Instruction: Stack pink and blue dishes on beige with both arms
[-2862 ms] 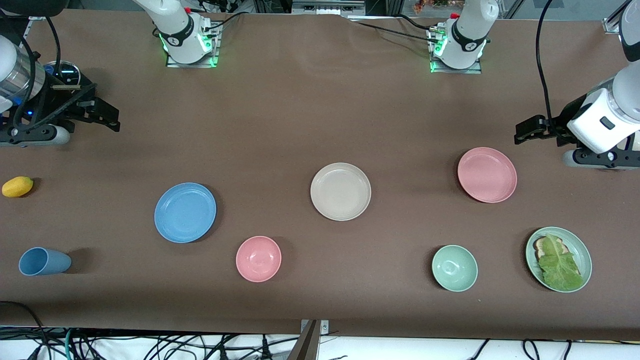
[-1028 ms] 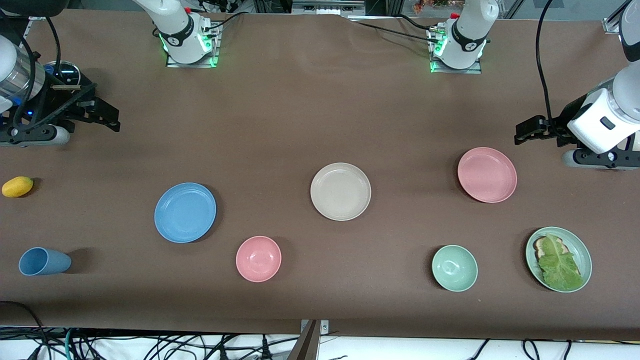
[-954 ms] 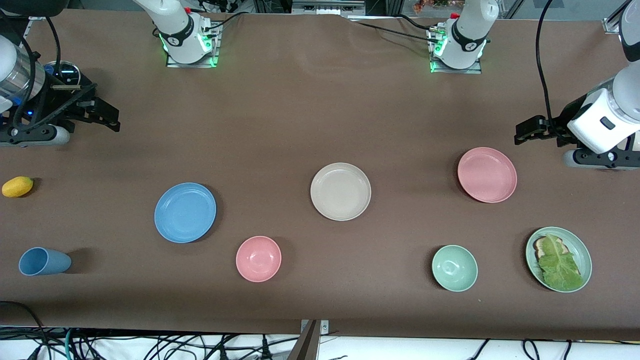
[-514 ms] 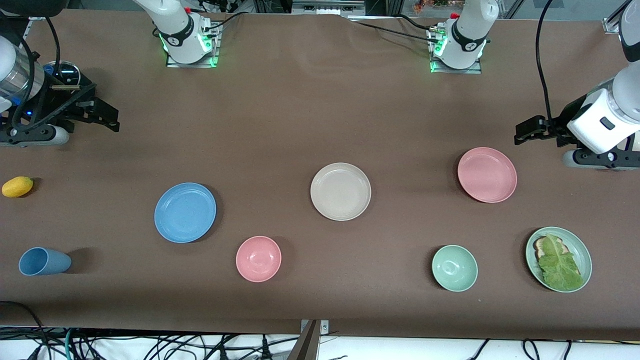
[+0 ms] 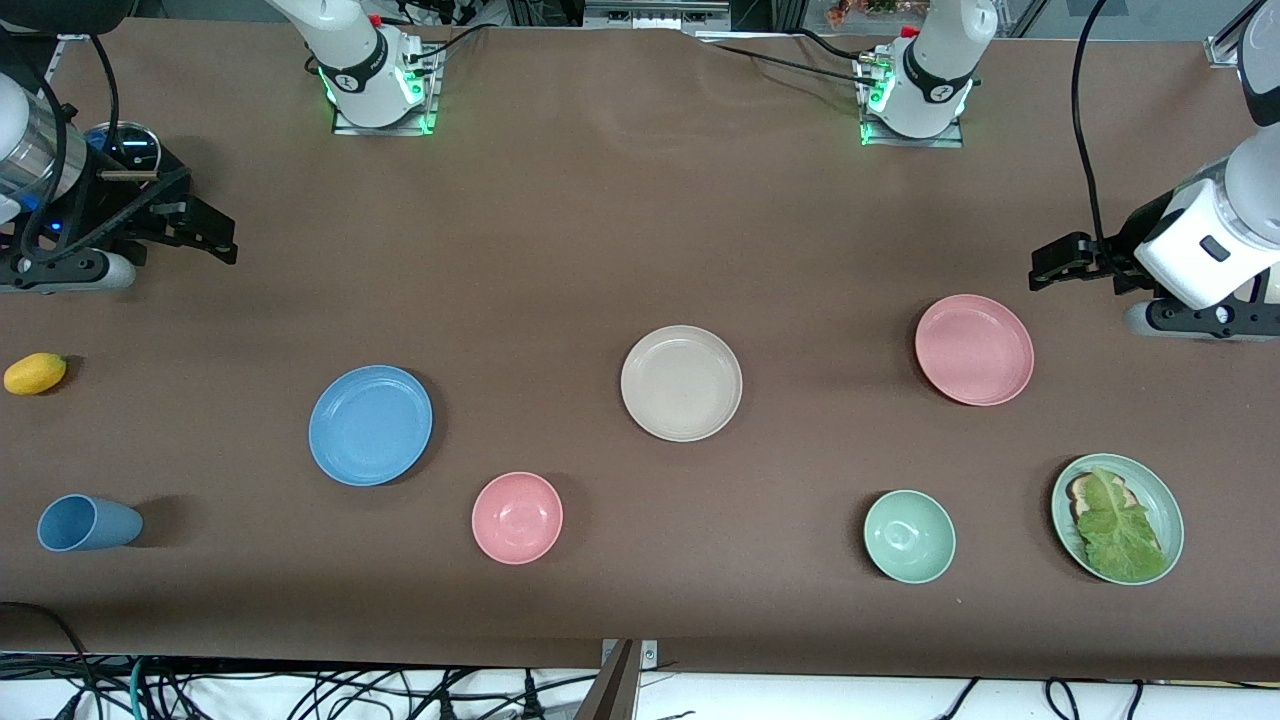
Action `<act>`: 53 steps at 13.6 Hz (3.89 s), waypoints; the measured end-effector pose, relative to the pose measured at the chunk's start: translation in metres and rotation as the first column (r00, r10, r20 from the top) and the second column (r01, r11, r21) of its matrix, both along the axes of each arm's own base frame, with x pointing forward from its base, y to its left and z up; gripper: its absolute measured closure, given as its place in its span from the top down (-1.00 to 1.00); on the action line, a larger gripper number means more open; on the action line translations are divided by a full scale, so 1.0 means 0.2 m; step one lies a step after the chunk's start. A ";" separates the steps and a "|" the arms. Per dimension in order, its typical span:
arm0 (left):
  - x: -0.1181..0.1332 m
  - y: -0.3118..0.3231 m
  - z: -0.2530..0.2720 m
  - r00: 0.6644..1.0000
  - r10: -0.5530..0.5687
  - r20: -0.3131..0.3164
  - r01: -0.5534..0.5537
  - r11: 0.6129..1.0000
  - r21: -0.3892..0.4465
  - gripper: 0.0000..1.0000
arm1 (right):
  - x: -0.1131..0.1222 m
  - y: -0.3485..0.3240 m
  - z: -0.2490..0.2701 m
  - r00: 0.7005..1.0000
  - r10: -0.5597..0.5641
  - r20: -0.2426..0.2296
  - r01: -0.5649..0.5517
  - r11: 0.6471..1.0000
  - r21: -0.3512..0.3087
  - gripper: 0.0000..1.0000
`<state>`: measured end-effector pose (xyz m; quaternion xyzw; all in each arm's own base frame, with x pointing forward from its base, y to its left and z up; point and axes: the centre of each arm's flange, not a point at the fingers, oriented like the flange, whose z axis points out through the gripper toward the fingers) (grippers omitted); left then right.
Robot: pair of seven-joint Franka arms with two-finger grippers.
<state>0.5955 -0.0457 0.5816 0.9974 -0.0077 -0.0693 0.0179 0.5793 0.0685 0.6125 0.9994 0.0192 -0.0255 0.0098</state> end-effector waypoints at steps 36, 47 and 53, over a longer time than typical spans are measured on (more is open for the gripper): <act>-0.14 0.92 -1.64 0.994 -0.054 -0.091 0.047 0.996 -0.078 1.00 | 0.07 -0.02 -0.07 1.000 -0.010 0.015 0.010 1.000 0.003 1.00; -0.20 1.03 -1.99 0.989 -0.146 0.001 0.140 0.948 -0.284 0.96 | 0.25 -0.01 -0.51 0.995 0.016 -0.095 -0.016 1.000 0.000 1.00; -0.20 1.05 -2.03 0.989 -0.151 0.003 0.146 0.947 -0.285 0.01 | 0.42 -0.05 -0.84 0.997 0.018 -0.079 -0.018 1.000 0.005 1.00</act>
